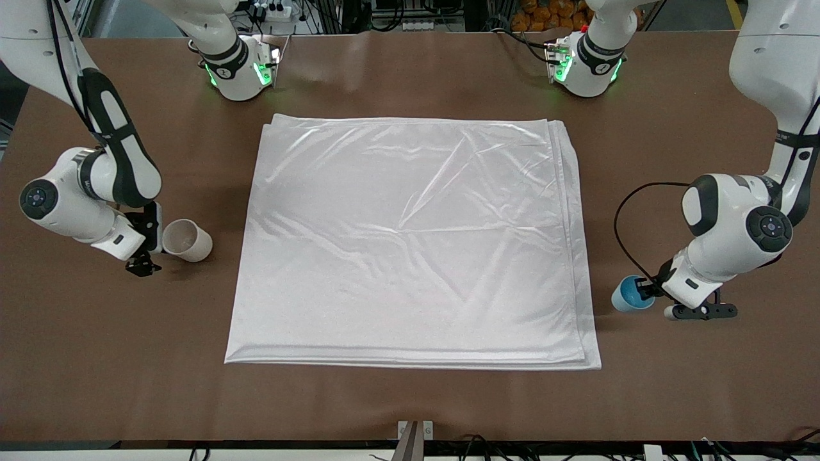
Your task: Place blue cup into white mug on cloth
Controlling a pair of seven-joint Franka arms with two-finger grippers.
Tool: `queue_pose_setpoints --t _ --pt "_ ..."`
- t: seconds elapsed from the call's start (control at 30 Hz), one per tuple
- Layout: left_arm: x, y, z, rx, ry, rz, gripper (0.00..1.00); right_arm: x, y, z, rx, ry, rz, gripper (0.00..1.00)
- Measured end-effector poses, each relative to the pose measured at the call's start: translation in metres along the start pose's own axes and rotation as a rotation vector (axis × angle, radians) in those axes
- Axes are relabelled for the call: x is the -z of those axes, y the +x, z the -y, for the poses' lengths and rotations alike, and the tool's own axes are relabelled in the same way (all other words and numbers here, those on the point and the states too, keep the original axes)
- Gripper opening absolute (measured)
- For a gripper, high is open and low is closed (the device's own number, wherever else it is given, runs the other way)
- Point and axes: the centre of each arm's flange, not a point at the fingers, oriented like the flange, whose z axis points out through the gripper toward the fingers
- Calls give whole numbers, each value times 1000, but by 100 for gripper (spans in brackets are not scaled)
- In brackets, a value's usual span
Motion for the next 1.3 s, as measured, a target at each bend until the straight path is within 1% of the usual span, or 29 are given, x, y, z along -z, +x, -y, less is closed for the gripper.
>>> queue_pose_setpoints --t 0.27,0.3,0.43,0.47,0.6,0.63,0.73,0.77,0.83,0.9,1.07,1.3 --pt "21 1 -17 -25 -3 -7 4 -8 4 7 13 -6 2 99" --pt "22 1 -18 -28 -3 -4 4 -8 4 7 16 -6 2 96" --pt "30 0 -27 -40 -5 0 4 -9 5 6 24 -7 1 77" --pt "33 0 -29 -43 -5 0 4 -9 5 6 25 -7 1 67" --pt "43 -1 -34 -52 -2 1 4 -8 5 6 28 -10 2 47" --pt "46 -1 -36 -55 -2 1 4 -8 5 6 28 -11 3 45" --pt "55 -2 -42 -64 0 8 4 -7 5 5 30 -14 4 30" --pt "58 -2 -43 -66 0 9 4 -7 6 5 30 -15 4 27" --pt "63 -1 -47 -71 2 13 4 -7 6 5 31 -16 5 27" --pt "68 -1 -50 -75 3 16 4 -6 6 5 32 -19 6 19" --pt "75 -1 -54 -81 4 16 4 4 8 0 40 -45 14 19" --pt "78 -1 -58 -99 16 16 4 31 26 -14 62 -94 16 19"
